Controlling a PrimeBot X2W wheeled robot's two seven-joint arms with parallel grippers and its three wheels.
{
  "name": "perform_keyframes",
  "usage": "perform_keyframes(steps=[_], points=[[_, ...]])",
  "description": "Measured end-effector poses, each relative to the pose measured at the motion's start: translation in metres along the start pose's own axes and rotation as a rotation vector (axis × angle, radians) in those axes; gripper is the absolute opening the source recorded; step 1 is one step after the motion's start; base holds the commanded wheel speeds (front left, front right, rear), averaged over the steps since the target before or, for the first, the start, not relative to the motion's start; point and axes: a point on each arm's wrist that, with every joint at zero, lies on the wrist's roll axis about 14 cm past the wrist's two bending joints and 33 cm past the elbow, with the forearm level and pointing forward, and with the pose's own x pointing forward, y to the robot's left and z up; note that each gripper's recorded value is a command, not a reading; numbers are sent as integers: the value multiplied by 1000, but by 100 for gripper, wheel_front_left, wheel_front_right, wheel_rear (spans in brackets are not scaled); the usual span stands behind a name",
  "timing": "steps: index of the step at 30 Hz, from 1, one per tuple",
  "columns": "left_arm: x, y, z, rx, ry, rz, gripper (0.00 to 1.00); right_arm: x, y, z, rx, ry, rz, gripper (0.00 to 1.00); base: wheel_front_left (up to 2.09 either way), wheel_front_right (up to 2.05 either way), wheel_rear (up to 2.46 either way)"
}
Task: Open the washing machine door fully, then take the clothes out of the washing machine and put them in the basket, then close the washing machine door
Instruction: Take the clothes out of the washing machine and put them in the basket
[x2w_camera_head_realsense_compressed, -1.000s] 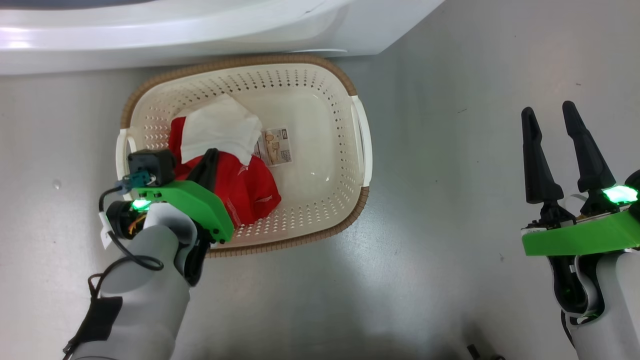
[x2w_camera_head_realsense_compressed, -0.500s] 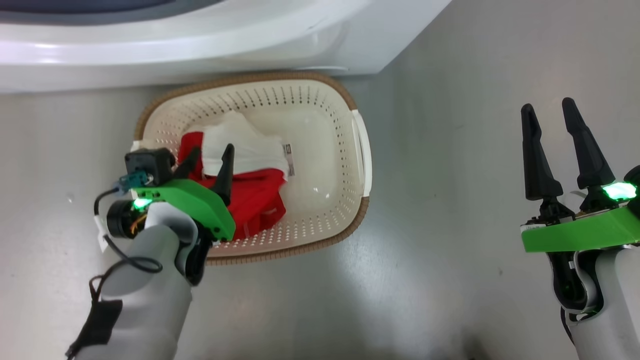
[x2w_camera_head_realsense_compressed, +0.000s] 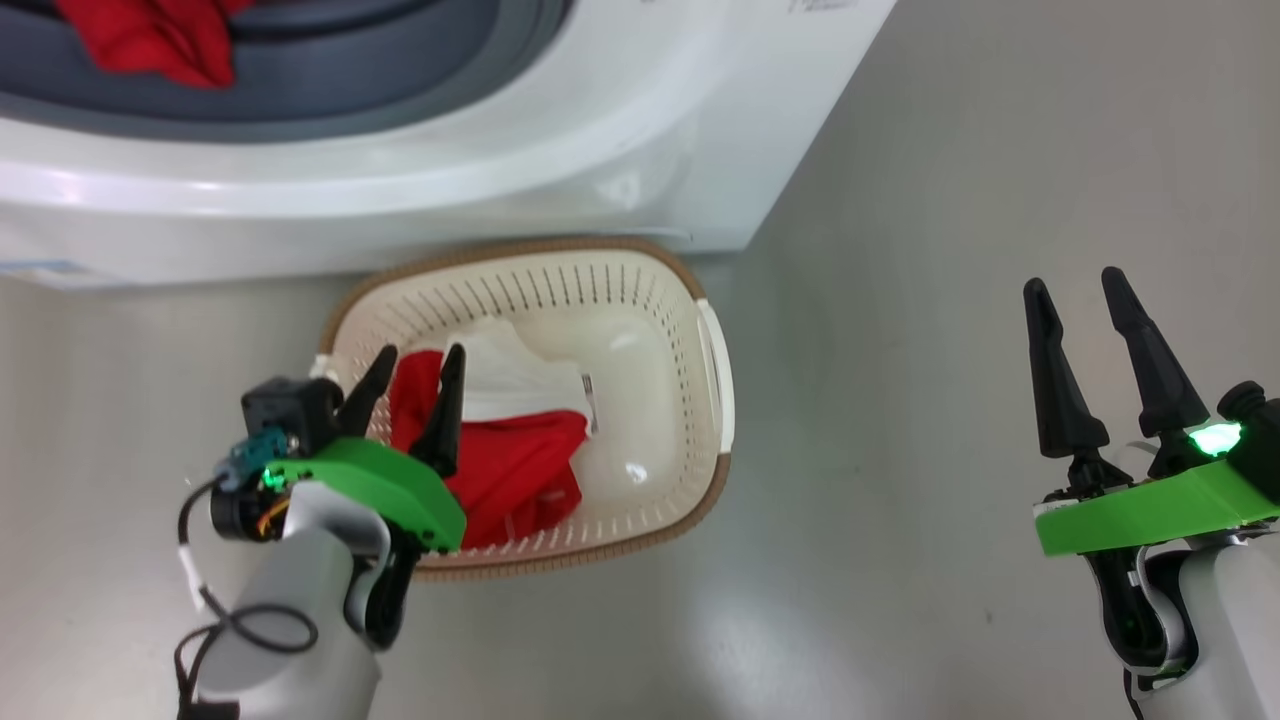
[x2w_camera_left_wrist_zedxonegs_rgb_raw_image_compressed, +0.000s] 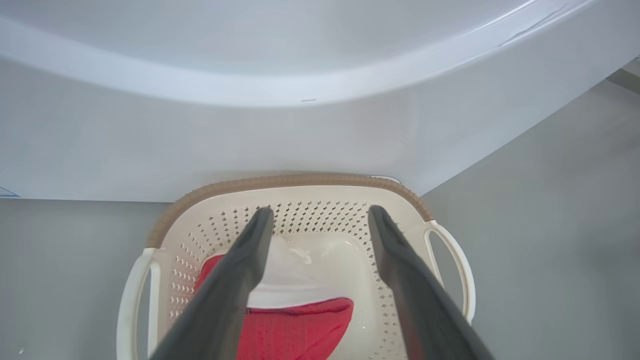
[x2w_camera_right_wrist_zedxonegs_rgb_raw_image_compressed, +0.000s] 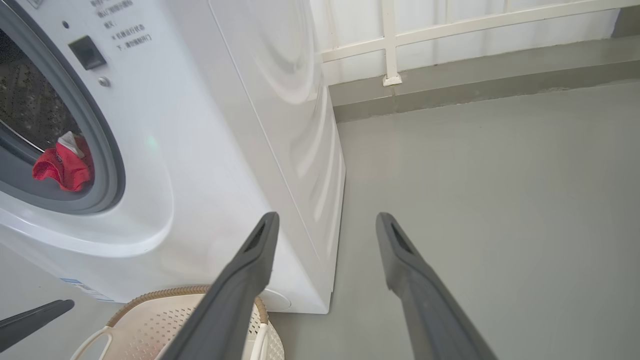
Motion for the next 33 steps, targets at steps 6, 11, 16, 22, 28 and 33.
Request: perform_keyframes(steps=[6, 11, 16, 22, 28, 33], points=[[-27, -6, 30, 34, -110, -9, 100, -18, 5, 15, -13, -18, 15, 100, 0, 0, 0], [-53, -10, 55, 71, -205, -14, 100, -34, 13, 21, -15, -22, 33, 100, 0, 0, 0], [-80, -14, 73, 97, -282, -13, 100, -46, 17, 31, -22, -41, 46, 100, 0, 0, 0], [-110, -15, 87, 114, -359, -3, 100, -65, 19, 36, -19, -49, 48, 100, 0, 0, 0], [-140, -9, 99, 140, -428, 26, 100, -81, 20, 41, -21, -59, 48, 100, 0, 0, 0], [-161, -5, 101, 150, -463, 50, 100, -94, 17, 43, -23, -67, 40, 100, 0, 0, 0]])
